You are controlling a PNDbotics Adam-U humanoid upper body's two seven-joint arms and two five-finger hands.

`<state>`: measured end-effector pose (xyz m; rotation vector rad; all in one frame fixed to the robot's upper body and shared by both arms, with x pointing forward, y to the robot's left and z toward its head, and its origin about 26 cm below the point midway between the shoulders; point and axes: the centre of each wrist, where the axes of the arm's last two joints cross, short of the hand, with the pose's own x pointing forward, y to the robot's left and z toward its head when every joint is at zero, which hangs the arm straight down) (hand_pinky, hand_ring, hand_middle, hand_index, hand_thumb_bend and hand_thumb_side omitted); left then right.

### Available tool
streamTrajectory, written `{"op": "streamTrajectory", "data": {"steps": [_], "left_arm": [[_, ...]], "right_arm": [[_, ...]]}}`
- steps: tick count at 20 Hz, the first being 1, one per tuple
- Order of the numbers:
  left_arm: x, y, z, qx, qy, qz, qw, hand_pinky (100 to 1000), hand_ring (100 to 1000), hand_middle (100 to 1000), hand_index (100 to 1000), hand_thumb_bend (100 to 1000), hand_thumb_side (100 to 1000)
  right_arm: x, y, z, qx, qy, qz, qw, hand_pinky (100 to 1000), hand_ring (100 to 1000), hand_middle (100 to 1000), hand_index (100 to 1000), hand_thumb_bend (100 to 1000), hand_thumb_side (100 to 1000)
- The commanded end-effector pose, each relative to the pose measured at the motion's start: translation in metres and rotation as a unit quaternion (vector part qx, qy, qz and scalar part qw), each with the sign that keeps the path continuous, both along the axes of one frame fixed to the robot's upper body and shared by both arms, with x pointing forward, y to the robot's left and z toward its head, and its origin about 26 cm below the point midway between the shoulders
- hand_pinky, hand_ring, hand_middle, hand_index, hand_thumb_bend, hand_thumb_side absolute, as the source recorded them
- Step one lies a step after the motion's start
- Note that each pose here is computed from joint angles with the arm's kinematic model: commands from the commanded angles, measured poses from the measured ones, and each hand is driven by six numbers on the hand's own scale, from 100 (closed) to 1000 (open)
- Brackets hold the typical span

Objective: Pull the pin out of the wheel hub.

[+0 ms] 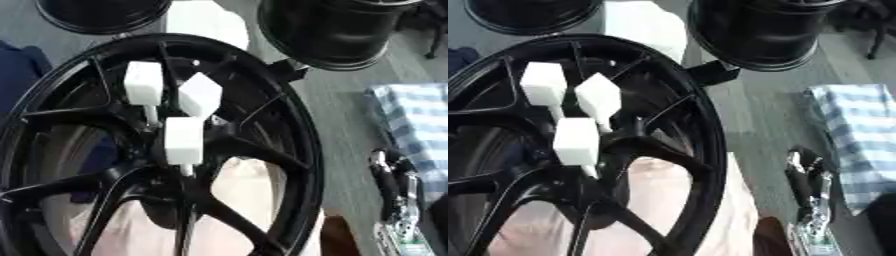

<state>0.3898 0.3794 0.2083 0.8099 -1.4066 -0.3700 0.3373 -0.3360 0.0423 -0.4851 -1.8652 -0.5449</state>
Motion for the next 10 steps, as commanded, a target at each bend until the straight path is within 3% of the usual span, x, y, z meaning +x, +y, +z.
{"op": "streamTrajectory", "data": {"steps": [1,4,5,8,10], "left_arm": [[-0.002,0.007,0.014,0.014,-0.045,0.006,0.999,727,743,783,862,266,1000],[-0.007,0.000,0.044,0.011,-0.119,-0.006,0.993,621,600,596,740,102,1000],[-0.009,-0.004,0.058,0.008,-0.151,-0.015,0.988,590,559,549,700,100,909],[-0.017,-0.024,0.090,-0.010,-0.243,-0.053,0.969,559,524,514,668,100,833],[-0.021,-0.043,0.092,-0.032,-0.281,-0.084,0.955,557,521,510,664,100,842]], "right_arm": [[0.001,-0.003,0.007,-0.006,-0.010,0.001,1.000,714,667,573,678,152,429],[0.000,-0.004,0.006,-0.006,-0.009,0.001,1.000,715,667,573,678,153,427],[0.000,-0.004,0.006,-0.006,-0.009,0.000,1.000,714,667,573,678,153,427],[-0.001,-0.004,0.006,-0.007,-0.009,-0.001,1.000,715,666,572,678,152,426],[0.000,-0.002,0.006,-0.006,-0.010,0.000,1.000,715,666,572,678,152,426]]}}
